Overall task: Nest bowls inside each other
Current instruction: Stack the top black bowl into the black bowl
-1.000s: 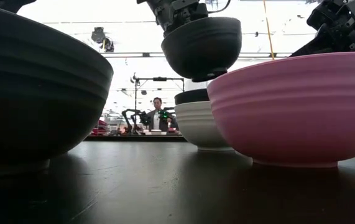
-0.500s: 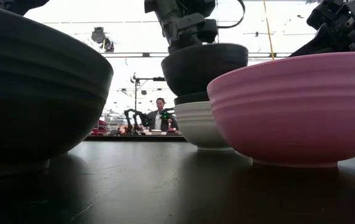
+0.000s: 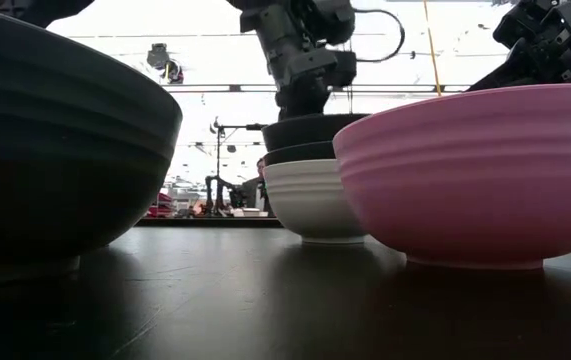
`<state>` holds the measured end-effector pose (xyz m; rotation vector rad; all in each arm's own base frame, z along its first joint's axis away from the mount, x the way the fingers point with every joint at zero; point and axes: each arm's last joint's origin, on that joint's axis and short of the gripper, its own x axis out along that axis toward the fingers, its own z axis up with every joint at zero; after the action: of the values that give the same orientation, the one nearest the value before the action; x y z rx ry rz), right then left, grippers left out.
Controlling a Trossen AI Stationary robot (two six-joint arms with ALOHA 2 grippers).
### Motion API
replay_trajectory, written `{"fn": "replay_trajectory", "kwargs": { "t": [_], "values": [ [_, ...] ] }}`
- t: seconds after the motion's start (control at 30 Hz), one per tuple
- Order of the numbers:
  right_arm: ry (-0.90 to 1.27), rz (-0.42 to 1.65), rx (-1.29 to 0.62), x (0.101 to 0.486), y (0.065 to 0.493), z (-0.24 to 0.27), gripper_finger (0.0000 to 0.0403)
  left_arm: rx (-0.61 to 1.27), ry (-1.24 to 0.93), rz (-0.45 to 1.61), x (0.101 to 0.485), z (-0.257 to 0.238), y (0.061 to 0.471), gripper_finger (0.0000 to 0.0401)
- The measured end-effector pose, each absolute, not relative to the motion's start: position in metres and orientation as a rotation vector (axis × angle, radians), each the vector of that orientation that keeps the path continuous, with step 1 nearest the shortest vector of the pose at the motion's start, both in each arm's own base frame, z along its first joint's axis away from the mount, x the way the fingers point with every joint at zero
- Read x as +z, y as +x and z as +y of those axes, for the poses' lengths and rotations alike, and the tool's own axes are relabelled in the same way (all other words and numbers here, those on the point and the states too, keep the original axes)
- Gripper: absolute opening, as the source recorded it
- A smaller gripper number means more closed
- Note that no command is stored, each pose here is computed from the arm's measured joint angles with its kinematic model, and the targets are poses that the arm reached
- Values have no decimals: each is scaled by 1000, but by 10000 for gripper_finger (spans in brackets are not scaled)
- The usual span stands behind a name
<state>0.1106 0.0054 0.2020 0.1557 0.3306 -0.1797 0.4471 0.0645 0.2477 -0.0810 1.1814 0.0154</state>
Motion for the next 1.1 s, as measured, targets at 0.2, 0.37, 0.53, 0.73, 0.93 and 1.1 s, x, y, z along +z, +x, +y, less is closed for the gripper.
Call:
{"fn": "replay_trajectory", "kwargs": {
  "t": [0.2, 0.37, 0.53, 0.73, 0.93, 1.1],
  "values": [
    [158, 333, -180, 202, 111, 5, 114, 8, -88, 1221, 233, 62, 452, 5],
    [157, 338, -180, 201, 110, 5, 114, 11, -92, 1254, 231, 57, 450, 5],
    [157, 338, -180, 201, 110, 5, 114, 28, -81, 1286, 233, 54, 446, 5],
    [176, 336, -183, 199, 111, 5, 114, 73, -69, 1335, 232, 54, 441, 4],
    [180, 360, -187, 189, 111, 5, 114, 85, -69, 1347, 231, 54, 440, 4],
    [187, 352, -187, 190, 111, 5, 114, 92, -65, 1354, 231, 54, 440, 4]
  ]
}}
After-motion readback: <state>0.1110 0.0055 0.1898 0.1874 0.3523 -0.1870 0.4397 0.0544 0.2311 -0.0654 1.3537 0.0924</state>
